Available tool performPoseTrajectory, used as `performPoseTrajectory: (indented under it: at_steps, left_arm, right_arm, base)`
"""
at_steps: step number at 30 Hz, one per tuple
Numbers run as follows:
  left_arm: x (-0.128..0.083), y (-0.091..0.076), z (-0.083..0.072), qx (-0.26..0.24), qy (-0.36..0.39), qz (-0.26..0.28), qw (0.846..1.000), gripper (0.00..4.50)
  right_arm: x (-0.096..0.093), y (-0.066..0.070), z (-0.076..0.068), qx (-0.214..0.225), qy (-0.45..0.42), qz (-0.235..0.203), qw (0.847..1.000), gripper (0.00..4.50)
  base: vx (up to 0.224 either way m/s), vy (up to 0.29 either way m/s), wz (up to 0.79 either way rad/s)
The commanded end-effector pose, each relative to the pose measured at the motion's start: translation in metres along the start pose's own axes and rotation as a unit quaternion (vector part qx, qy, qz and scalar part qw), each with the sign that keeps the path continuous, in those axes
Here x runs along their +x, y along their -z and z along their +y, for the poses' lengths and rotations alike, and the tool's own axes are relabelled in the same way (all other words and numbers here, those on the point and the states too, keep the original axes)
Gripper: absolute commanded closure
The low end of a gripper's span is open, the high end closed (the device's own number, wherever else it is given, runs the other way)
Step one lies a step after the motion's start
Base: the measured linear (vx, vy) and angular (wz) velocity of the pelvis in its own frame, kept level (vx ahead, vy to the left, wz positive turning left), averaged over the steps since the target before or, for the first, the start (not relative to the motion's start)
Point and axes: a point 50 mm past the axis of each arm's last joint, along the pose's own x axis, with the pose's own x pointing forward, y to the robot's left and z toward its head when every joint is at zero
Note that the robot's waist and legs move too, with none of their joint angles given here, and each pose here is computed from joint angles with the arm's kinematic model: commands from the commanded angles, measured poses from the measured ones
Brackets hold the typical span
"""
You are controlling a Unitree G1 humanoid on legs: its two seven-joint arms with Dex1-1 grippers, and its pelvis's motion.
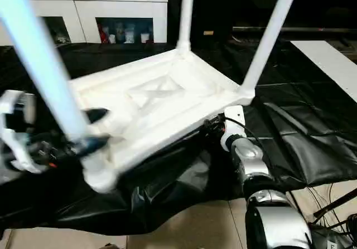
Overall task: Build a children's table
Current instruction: Rotate table base
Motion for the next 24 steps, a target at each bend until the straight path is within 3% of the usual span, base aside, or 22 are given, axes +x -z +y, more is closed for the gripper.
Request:
performPoseTrajectory:
  at_steps: [1,5,9,13,15,24]
  left_arm:
    - [0.016,-0.005,-0.011,0.008,0.053,-0.002,0.999,0.16]
    - [0.029,-0.007,-0.013,0.009,0.074,-0.006,0.997,0.16]
    - [0.049,-0.004,-0.002,0.032,0.058,-0.008,0.998,0.16]
    - [0.06,-0.005,0.003,0.041,0.057,-0.011,0.997,0.16]
    - [0.073,-0.007,0.004,0.044,0.076,-0.019,0.996,0.16]
    - [0.104,-0.006,0.001,0.056,0.121,-0.022,0.991,0.16]
  right_arm:
    - [0.004,-0.006,0.004,-0.009,-0.02,0.004,1.0,0.71]
    - [0.007,-0.006,0.014,-0.029,-0.049,0.017,0.998,0.71]
    - [0.014,-0.011,0.038,-0.04,-0.102,0.013,0.994,0.71]
    - [0.016,-0.012,0.052,-0.044,-0.134,0.01,0.99,0.71]
    - [0.018,-0.012,0.072,-0.049,-0.175,0.009,0.983,0.71]
    - [0.017,-0.007,0.102,-0.066,-0.238,0.014,0.969,0.71]
  base:
    - [0.0,0.0,0.0]
    - [0.0,0.0,0.0]
    - [0.0,0.0,0.0]
    - [0.0,0.0,0.0]
    - [0.0,0.0,0.0]
    - [0.0,0.0,0.0]
